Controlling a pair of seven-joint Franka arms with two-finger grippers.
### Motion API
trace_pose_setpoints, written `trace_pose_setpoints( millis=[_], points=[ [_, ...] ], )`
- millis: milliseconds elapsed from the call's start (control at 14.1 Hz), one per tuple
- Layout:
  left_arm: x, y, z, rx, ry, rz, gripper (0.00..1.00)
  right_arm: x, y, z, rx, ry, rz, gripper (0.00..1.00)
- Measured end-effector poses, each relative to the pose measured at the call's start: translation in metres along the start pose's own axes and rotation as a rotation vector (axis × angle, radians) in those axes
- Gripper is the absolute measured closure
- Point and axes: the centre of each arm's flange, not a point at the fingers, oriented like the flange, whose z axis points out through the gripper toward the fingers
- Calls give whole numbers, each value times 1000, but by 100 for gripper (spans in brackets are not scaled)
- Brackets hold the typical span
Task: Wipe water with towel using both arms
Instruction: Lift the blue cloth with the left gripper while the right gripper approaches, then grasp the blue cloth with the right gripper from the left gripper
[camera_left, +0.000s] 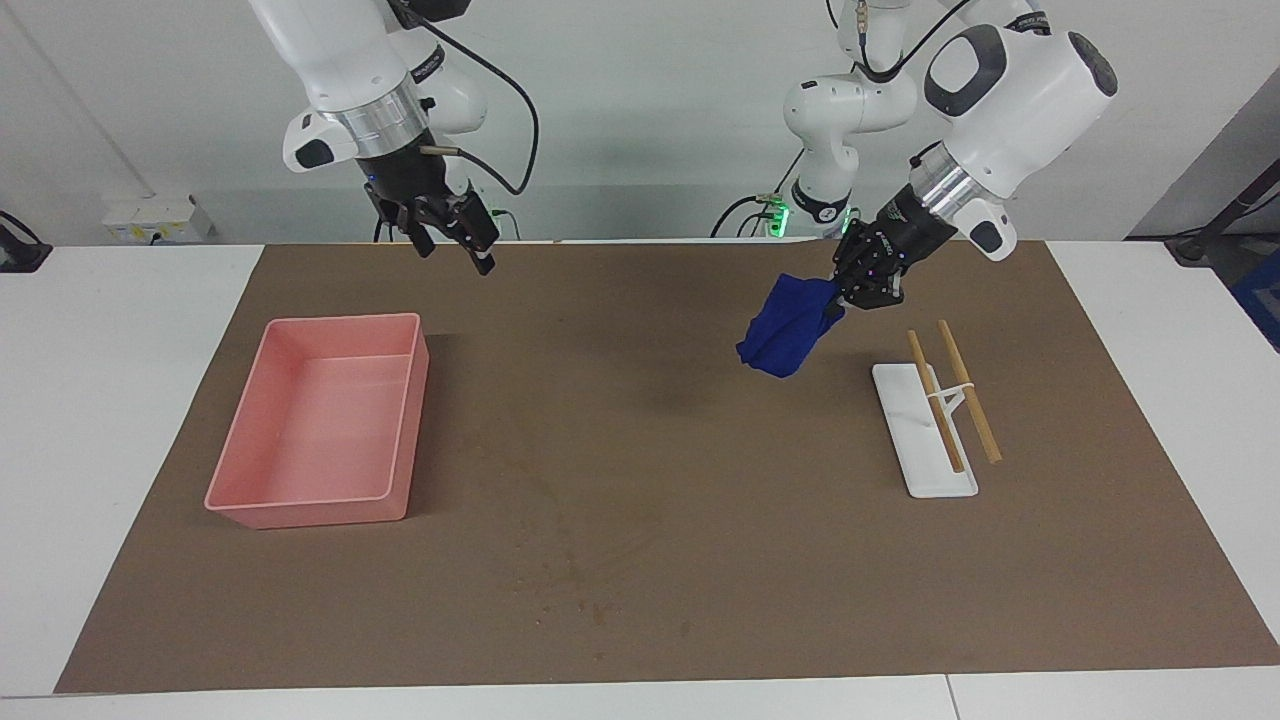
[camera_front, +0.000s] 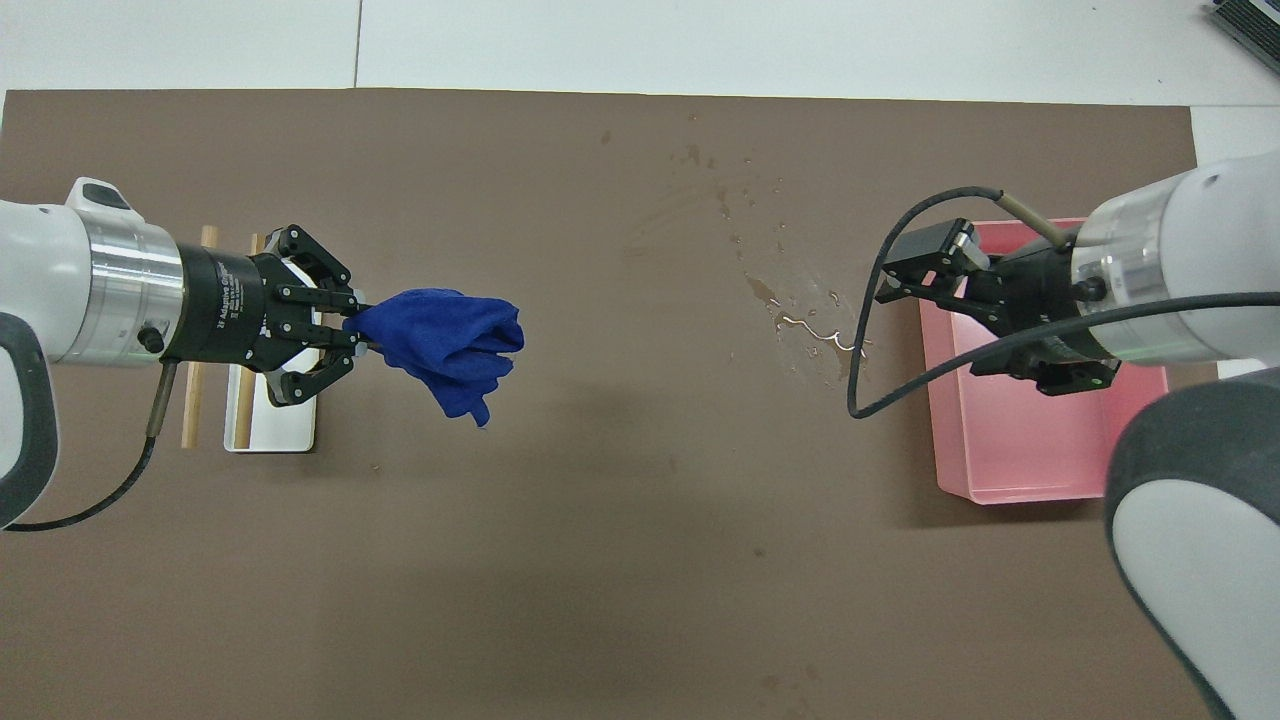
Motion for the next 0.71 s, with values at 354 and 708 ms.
trace_pose_setpoints(
  millis=[354, 708],
  points=[
    [-40, -9, 16, -29, -48, -161, 81, -40, -49, 19, 134, -75, 375, 2],
    [-75, -14, 24, -93, -111, -249, 81, -53, -84, 56, 192, -205, 590, 4]
  ],
)
